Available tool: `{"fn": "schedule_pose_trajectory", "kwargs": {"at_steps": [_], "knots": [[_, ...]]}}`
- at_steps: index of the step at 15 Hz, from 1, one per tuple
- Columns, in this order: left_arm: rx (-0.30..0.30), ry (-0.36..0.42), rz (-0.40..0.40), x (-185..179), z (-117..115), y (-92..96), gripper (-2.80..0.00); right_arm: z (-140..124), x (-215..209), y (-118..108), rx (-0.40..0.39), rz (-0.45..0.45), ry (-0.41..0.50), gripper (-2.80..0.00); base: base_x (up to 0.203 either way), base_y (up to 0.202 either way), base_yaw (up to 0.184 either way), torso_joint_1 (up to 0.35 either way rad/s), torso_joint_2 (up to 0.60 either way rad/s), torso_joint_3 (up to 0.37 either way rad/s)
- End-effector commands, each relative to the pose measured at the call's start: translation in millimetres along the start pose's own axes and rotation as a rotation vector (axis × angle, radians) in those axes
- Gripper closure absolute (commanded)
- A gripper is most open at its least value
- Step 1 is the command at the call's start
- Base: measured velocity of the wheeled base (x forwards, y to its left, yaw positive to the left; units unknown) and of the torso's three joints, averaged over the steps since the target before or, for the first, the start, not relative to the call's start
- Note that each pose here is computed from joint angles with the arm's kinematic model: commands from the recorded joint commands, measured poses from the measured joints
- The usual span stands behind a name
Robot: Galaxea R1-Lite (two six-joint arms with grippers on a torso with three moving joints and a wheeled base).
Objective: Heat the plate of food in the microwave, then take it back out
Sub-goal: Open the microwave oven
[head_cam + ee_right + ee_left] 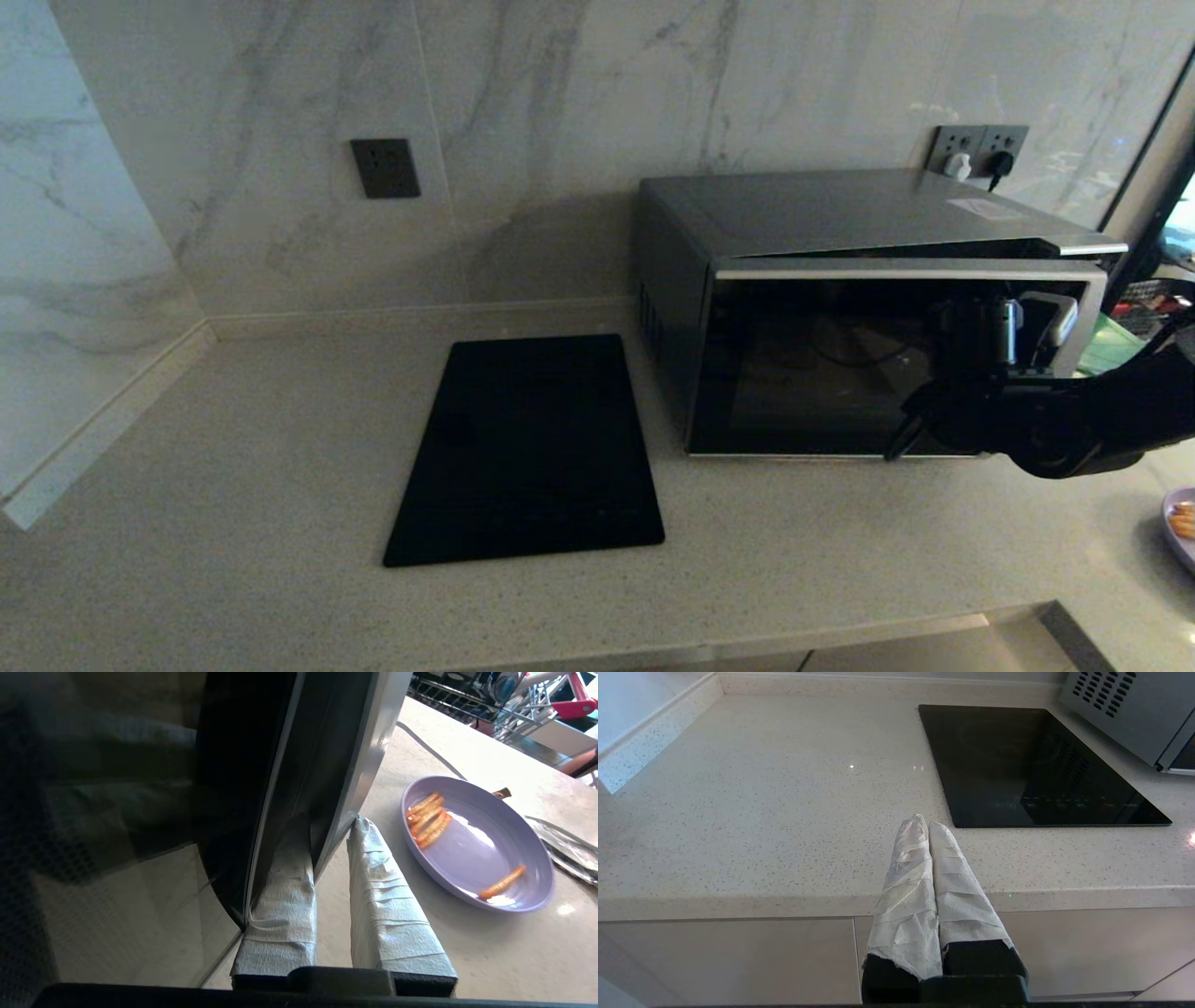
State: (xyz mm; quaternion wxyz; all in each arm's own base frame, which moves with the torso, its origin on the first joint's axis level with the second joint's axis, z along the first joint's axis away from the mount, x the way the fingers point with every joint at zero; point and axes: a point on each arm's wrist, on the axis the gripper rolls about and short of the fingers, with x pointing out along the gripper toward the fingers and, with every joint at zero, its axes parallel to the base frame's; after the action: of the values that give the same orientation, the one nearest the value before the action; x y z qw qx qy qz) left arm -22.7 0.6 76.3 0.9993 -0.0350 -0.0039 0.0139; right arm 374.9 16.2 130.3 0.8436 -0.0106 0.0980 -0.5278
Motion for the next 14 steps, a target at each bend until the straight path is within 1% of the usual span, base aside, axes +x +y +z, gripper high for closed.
{"fn": "schedule_pose_trajectory", "kwargs": {"at_steps": [1, 5, 10, 11, 14], "knots": [[-0.001, -0.001, 0.001, 0, 0, 0.0, 0.00, 6, -11, -5, 0.019, 0.024, -0.009, 0.00, 0.000, 0.000, 0.000, 0.000, 0.00, 0.000], [-0.001, -0.001, 0.001, 0, 0, 0.0, 0.00, 4, -22, -4, 0.004, 0.050, -0.010, 0.00, 0.000, 0.000, 0.000, 0.000, 0.00, 0.000], [-0.001, 0.000, 0.001, 0, 0, 0.0, 0.00, -3, -31, -4, -0.022, 0.054, -0.012, 0.00, 0.000, 0.000, 0.000, 0.000, 0.00, 0.000], [-0.001, 0.000, 0.001, 0, 0, 0.0, 0.00, -3, -32, -4, -0.019, 0.054, -0.013, -2.80, 0.000, 0.000, 0.000, 0.000, 0.00, 0.000], [-0.001, -0.001, 0.001, 0, 0, 0.0, 0.00, 0, -38, -5, -0.013, 0.067, -0.018, -2.80, 0.000, 0.000, 0.000, 0.000, 0.00, 0.000]]}}
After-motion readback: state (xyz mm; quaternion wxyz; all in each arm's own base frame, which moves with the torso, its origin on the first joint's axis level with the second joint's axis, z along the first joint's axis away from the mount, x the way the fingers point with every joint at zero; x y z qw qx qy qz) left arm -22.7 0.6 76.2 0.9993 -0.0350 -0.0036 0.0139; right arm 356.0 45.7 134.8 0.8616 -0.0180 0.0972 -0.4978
